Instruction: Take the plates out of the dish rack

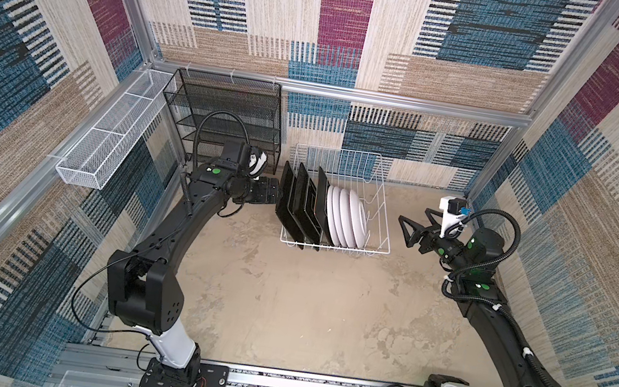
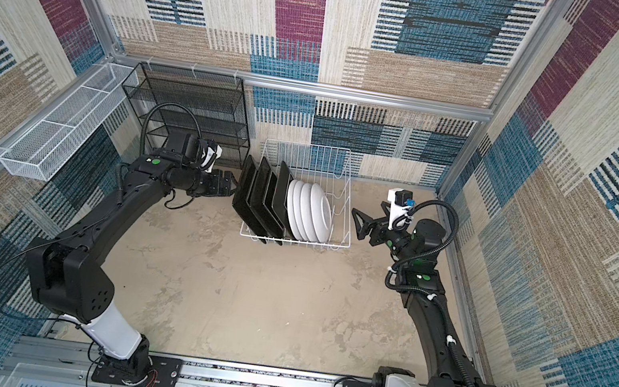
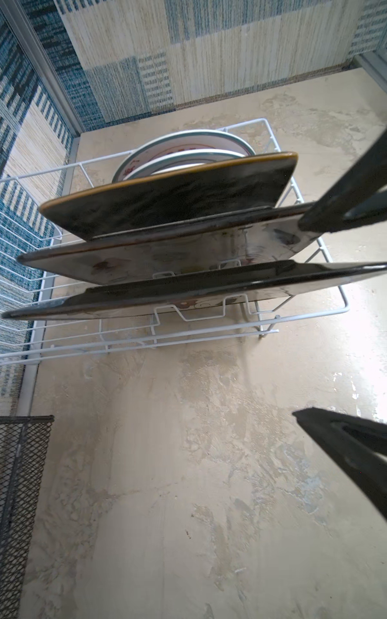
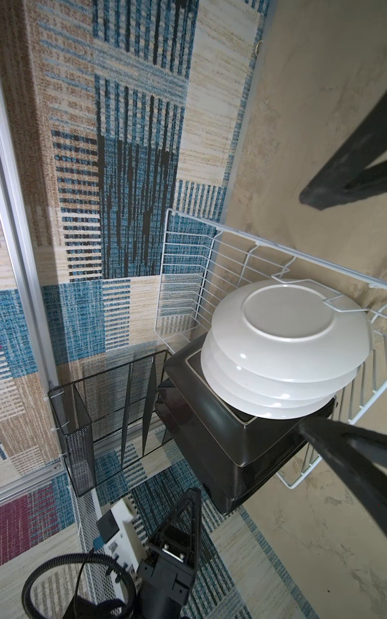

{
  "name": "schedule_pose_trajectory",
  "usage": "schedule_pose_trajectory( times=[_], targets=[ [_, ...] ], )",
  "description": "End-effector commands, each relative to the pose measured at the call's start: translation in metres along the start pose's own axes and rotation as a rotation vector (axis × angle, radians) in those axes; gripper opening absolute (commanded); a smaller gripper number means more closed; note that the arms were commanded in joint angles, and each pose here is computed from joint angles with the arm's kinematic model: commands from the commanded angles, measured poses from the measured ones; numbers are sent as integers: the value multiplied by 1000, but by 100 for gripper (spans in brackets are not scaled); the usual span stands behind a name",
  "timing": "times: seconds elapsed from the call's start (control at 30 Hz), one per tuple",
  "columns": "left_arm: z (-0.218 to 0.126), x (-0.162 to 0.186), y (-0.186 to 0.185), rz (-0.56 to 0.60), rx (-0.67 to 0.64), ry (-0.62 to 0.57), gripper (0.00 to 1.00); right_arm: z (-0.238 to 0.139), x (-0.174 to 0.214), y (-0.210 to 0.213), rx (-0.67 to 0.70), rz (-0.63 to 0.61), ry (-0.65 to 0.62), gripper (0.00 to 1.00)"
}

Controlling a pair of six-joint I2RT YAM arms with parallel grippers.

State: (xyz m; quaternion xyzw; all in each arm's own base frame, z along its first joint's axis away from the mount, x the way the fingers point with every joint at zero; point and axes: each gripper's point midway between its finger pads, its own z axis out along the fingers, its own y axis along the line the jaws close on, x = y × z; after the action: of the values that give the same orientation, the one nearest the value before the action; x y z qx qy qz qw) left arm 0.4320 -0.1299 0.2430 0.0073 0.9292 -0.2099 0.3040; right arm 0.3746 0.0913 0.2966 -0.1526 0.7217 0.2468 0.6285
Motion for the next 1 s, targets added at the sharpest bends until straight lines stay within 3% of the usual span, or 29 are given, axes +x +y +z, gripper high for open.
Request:
schedule_pose_trajectory(
  times=[0.0,0.97],
  targets=[
    [2,2,-1,-42,-3,37,83,0,-3,4,-16,3,-8,100],
    [71,-8,2,-95,-19,121,59,10,1,24,-68,29,14,100]
  ],
)
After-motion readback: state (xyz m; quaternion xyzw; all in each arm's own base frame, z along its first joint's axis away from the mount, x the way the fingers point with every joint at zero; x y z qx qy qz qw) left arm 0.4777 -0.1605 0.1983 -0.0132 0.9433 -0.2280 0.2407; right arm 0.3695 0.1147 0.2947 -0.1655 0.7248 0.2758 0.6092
